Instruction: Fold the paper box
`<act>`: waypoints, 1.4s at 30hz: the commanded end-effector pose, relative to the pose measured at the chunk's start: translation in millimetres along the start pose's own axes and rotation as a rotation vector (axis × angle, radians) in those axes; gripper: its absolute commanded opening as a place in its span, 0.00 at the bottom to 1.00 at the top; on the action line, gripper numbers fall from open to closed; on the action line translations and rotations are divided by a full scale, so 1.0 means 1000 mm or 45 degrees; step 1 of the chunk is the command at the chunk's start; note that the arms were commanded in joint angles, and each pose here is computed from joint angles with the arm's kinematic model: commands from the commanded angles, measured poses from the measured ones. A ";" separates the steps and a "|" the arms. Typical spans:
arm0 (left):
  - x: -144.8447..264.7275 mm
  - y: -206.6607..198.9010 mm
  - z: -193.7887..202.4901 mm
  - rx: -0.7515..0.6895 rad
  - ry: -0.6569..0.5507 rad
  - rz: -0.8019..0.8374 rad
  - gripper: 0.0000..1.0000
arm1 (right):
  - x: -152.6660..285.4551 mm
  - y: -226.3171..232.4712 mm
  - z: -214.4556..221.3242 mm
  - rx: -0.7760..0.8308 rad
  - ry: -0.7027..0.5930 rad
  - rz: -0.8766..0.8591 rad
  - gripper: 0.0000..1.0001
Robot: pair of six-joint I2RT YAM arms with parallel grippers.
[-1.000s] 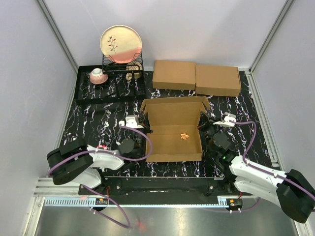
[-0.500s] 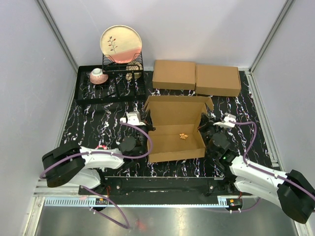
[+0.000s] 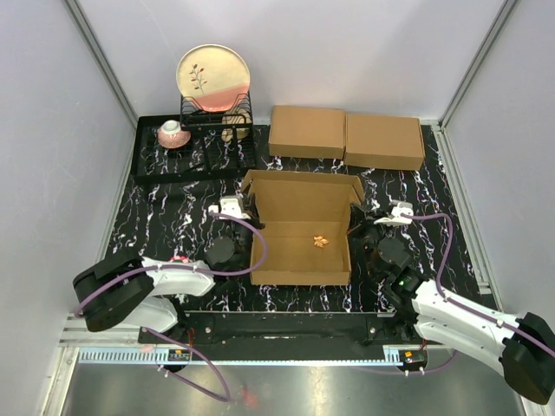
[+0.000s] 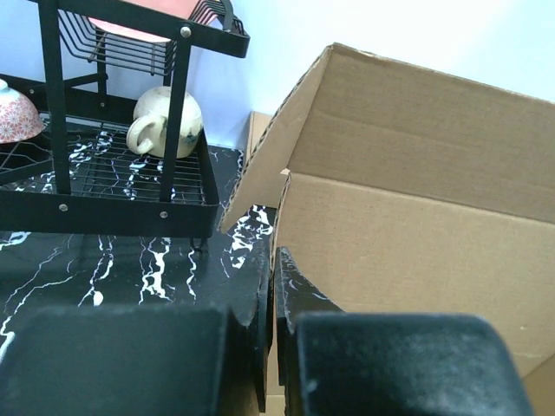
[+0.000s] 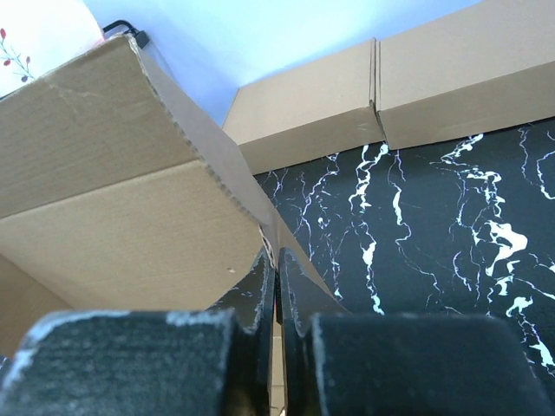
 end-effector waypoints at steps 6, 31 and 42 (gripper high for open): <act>-0.026 0.001 -0.058 0.459 -0.099 -0.066 0.01 | 0.008 -0.022 0.032 0.185 0.150 0.049 0.00; -0.008 0.007 -0.043 0.480 -0.074 0.144 0.01 | 0.007 -0.024 0.032 0.202 0.122 0.063 0.00; 0.018 0.006 0.016 0.570 -0.041 0.273 0.00 | 0.011 -0.030 0.037 0.157 0.115 0.089 0.00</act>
Point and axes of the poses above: each gripper's point midway between its finger pads, its own x axis back along the fingers, its own y axis along the line the jaws close on, z = x × y, the point moved 4 cm from there along x, back along the fingers, and after that the axes turned 5 degrees about -x, right-handed, at the moved point
